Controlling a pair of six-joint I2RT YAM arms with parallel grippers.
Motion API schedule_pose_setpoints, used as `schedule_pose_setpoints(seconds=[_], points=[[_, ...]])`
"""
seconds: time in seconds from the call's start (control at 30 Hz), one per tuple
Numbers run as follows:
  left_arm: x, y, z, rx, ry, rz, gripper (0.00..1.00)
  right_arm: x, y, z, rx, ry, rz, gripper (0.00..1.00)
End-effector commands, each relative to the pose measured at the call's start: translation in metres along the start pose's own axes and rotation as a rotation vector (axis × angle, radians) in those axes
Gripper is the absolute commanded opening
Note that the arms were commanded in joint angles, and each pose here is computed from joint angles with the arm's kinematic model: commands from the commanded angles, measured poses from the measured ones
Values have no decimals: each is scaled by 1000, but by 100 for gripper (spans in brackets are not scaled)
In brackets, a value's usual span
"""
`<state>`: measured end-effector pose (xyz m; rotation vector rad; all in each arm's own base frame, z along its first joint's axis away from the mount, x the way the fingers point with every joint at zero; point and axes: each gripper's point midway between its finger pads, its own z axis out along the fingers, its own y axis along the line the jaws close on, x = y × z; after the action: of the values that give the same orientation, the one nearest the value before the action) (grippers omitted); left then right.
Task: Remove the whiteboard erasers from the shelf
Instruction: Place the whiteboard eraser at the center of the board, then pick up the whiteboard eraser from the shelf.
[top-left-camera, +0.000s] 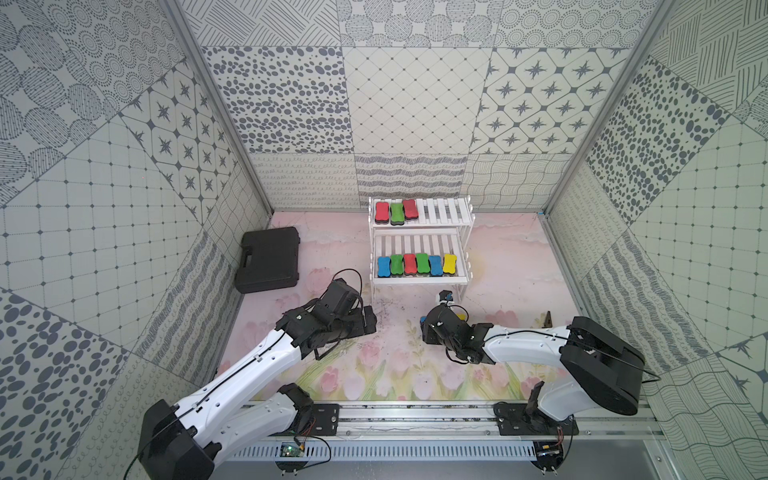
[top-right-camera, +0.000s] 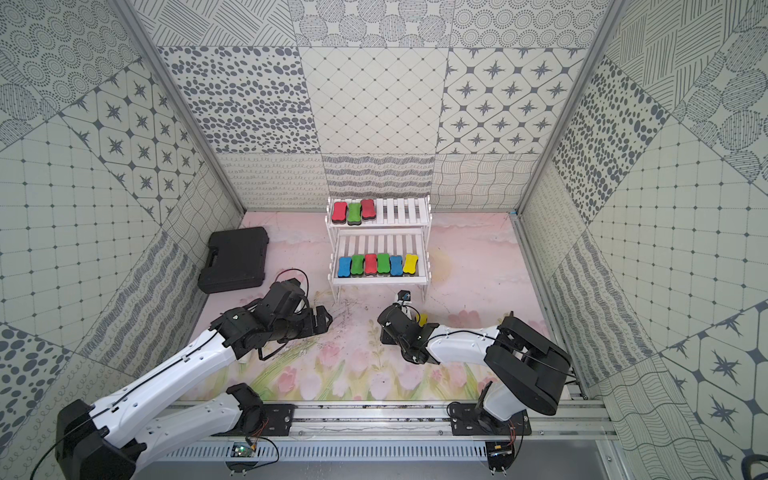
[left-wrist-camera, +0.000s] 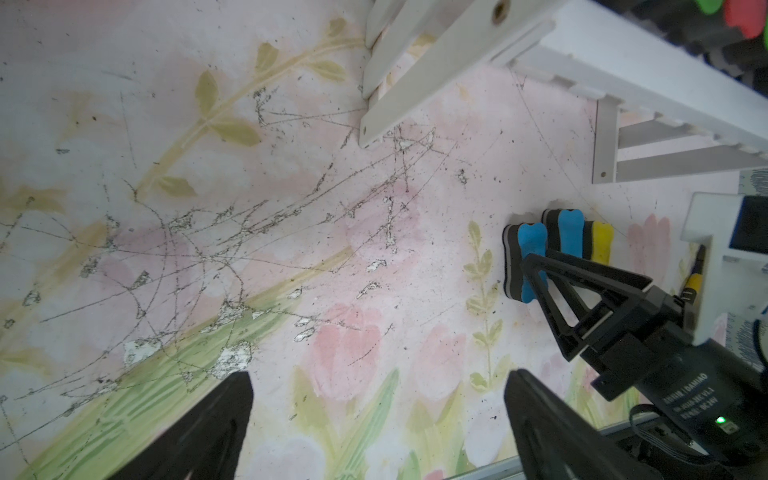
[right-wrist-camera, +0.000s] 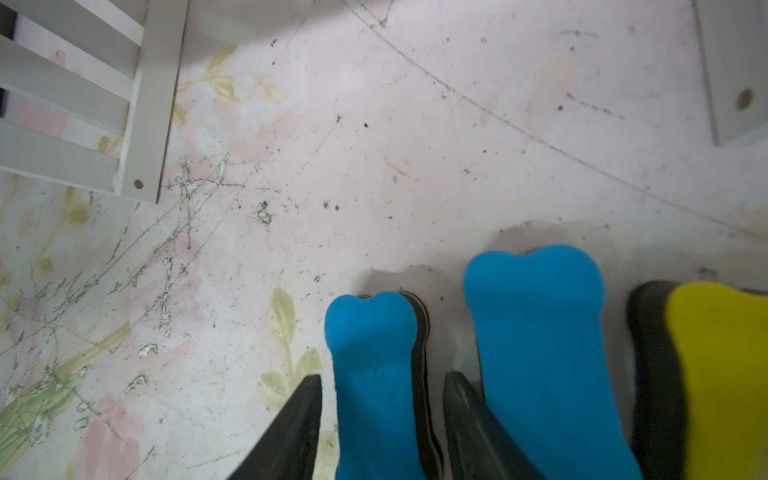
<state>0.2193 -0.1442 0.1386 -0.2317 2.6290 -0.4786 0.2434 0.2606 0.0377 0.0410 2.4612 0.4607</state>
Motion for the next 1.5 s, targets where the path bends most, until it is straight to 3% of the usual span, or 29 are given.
schedule_pose_setpoints(seconds=[0.0, 0.27, 0.4, 0.67, 1.07, 1.47], points=[[3, 3, -5, -13, 17, 0, 100, -19, 12, -12, -24, -47, 17, 54], [-24, -35, -56, 112, -71, 34, 99, -33, 13, -62, -80, -71, 9, 50], [-66, -78, -95, 129, -170, 136, 96, -38, 8, -79, -89, -87, 1, 48], [-159, -170, -120, 108, -302, 280, 84, -37, -3, -88, -79, -100, 21, 47], [-232, -251, -76, 75, -407, 389, 84, -36, -18, -92, -55, -111, 36, 47], [-251, -263, -30, 21, -453, 418, 84, -38, -28, -92, -46, -112, 55, 48]])
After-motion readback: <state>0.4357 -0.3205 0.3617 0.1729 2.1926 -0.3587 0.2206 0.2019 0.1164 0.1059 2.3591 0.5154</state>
